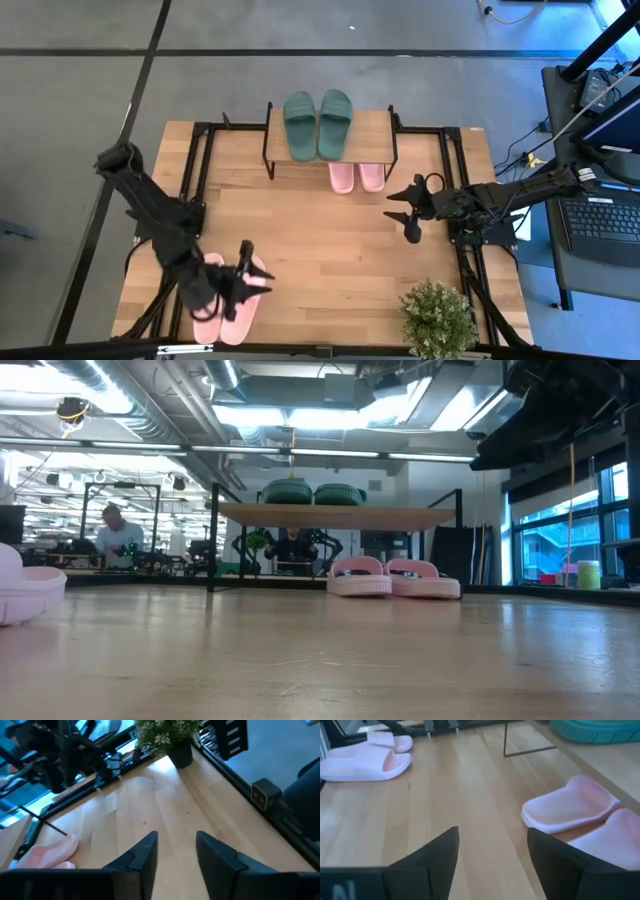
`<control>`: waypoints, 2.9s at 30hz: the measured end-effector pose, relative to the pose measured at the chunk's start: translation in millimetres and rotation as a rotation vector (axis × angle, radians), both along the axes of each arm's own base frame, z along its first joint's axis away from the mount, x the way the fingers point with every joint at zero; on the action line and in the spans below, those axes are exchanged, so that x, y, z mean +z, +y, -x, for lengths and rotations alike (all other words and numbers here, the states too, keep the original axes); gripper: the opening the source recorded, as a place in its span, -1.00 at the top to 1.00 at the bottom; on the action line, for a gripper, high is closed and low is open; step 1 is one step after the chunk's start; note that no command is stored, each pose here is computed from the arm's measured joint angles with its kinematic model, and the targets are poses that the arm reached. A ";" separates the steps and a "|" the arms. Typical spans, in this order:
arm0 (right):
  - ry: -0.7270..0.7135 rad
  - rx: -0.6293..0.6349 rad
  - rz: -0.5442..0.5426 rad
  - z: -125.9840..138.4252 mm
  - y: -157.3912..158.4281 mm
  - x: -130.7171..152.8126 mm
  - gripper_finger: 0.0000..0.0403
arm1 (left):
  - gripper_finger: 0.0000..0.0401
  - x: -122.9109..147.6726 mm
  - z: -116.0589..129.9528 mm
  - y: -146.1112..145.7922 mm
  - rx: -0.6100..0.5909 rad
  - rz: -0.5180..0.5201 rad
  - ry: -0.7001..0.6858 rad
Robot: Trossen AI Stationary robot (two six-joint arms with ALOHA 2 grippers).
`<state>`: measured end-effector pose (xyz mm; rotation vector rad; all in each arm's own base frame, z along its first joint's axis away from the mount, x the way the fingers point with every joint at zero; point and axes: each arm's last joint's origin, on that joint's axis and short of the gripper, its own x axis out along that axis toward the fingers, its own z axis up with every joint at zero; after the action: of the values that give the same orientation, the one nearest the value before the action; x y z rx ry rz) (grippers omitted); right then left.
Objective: Pick and place slides into the shelf
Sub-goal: Put the pink slide under the shelf
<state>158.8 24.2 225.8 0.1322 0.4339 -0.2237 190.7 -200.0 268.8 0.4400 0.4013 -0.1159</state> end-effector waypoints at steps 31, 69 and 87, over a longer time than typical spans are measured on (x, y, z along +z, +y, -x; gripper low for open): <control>-0.023 -0.003 -0.011 -1.0 0.2 1.8 -0.17 | 0.37 -77.4 -12.9 -83.2 0.360 -0.142 0.644; 0.001 -0.002 -0.002 0.0 0.0 -0.2 -0.17 | 0.98 -93.3 -41.8 -16.5 0.755 -0.310 0.719; 0.032 0.024 0.053 0.9 -0.2 -1.9 -0.17 | 0.99 -84.1 -149.7 119.1 0.892 -0.487 0.597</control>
<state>157.9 24.0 223.9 0.0716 0.4610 -0.2141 340.4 -80.9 184.7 0.6652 1.1910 0.7502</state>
